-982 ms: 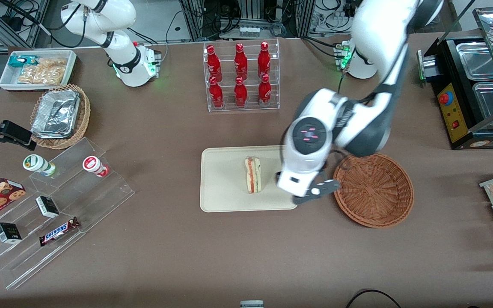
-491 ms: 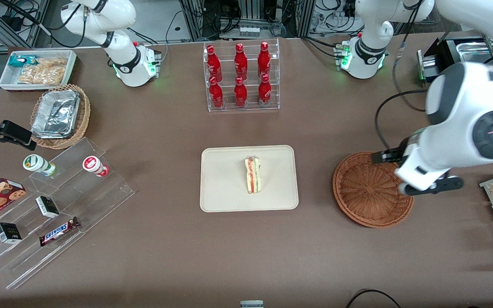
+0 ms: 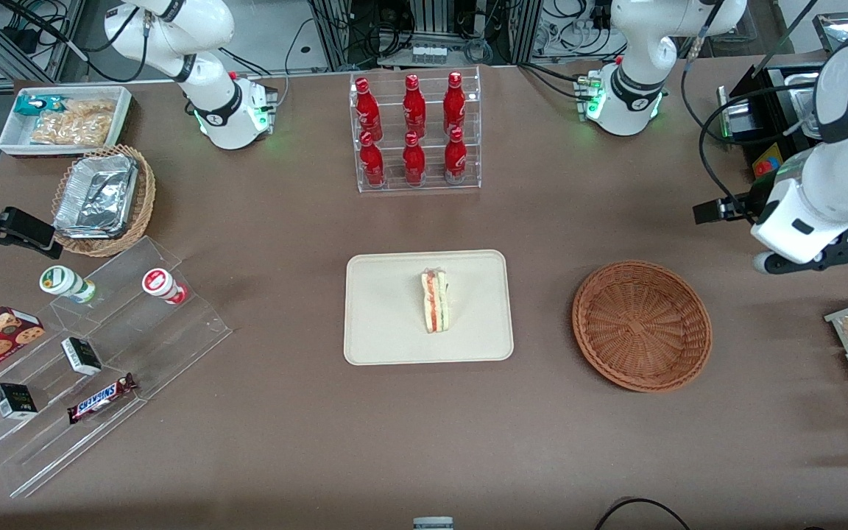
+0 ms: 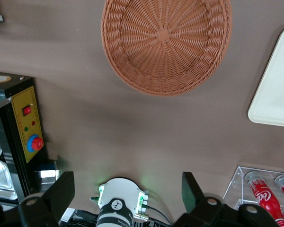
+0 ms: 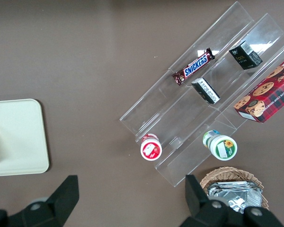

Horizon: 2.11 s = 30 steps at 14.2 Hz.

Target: Place sandwich from basket to tray

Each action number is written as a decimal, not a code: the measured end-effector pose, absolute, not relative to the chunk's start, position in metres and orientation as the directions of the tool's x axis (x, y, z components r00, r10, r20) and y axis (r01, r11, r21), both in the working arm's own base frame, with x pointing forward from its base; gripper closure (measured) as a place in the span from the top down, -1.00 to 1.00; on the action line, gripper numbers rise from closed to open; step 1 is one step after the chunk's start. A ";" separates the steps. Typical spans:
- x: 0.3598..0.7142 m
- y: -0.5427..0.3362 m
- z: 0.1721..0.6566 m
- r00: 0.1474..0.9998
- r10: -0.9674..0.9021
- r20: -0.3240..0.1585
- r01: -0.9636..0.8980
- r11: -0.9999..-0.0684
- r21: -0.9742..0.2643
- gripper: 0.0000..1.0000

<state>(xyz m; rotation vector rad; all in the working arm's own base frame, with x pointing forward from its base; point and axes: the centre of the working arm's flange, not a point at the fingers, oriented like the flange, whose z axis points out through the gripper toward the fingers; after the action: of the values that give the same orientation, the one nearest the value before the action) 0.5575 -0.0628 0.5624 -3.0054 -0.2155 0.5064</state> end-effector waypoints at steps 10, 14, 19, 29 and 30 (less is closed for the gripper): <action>0.564 -0.072 0.562 0.943 0.150 -0.296 0.125 -0.987 -0.102 1.00; 0.560 -0.059 0.580 0.950 0.165 -0.265 0.144 -0.985 -0.095 1.00; 0.546 -0.047 0.577 0.947 0.178 -0.268 0.149 -0.981 -0.125 1.00; 0.551 -0.057 0.573 0.955 0.140 -0.263 0.116 -0.988 -0.104 1.00; 0.552 -0.057 0.574 0.955 0.140 -0.261 0.117 -0.988 -0.104 1.00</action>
<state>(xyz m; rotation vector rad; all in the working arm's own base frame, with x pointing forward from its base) 0.5515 -0.0566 0.5741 -3.0198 -0.1989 0.4131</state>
